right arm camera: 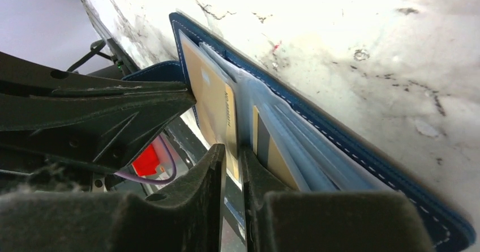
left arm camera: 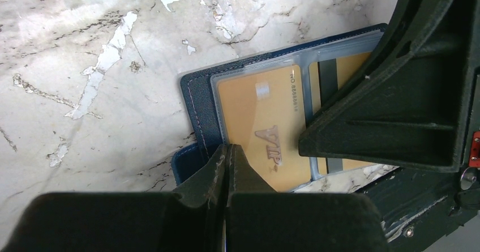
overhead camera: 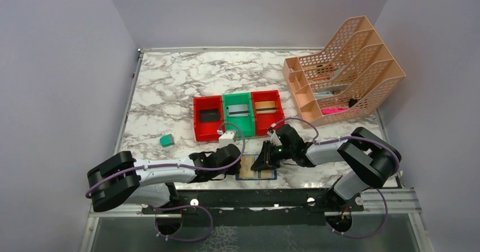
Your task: Take the credit cards out of the card holder
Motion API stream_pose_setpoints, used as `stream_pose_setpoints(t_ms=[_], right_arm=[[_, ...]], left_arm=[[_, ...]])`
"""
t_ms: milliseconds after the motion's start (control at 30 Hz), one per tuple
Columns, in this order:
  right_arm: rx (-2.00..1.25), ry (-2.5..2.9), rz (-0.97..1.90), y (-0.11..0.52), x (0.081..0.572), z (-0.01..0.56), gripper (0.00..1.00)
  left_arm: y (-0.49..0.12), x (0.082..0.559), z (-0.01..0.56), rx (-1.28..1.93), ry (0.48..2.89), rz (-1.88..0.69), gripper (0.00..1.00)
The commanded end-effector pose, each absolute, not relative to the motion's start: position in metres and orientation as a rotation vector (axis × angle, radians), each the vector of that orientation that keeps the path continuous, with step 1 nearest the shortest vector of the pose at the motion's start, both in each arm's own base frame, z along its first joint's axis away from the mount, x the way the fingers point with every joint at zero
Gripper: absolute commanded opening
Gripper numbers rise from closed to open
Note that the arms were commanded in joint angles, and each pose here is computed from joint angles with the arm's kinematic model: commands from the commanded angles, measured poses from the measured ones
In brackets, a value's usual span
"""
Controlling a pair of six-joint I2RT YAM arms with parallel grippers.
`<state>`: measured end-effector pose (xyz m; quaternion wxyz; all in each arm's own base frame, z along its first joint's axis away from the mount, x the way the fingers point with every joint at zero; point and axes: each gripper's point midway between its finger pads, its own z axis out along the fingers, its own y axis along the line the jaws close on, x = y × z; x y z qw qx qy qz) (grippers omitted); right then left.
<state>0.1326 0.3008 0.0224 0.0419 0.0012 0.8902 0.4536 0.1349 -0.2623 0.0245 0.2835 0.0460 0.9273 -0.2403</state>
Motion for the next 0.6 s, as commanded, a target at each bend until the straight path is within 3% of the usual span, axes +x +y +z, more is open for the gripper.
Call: stream_pose_setpoints(t_ms=[0,200,567], right_arm=[[-0.015,2.7,1.41,0.307,0.139,0.024,0.16],[0.005,2.706,1.323,0.298,0.142,0.025,0.01],[0.007,2.748,1.354,0.277,0.129,0.023,0.01]], left_arm=[[-0.255,0.12,0.013,0.171,2.544,-0.634,0.0],[-0.25,0.121,0.011,0.156,2.547,-0.604,0.0],[-0.246,0.122,0.008,0.15,2.553,-0.575,0.0]])
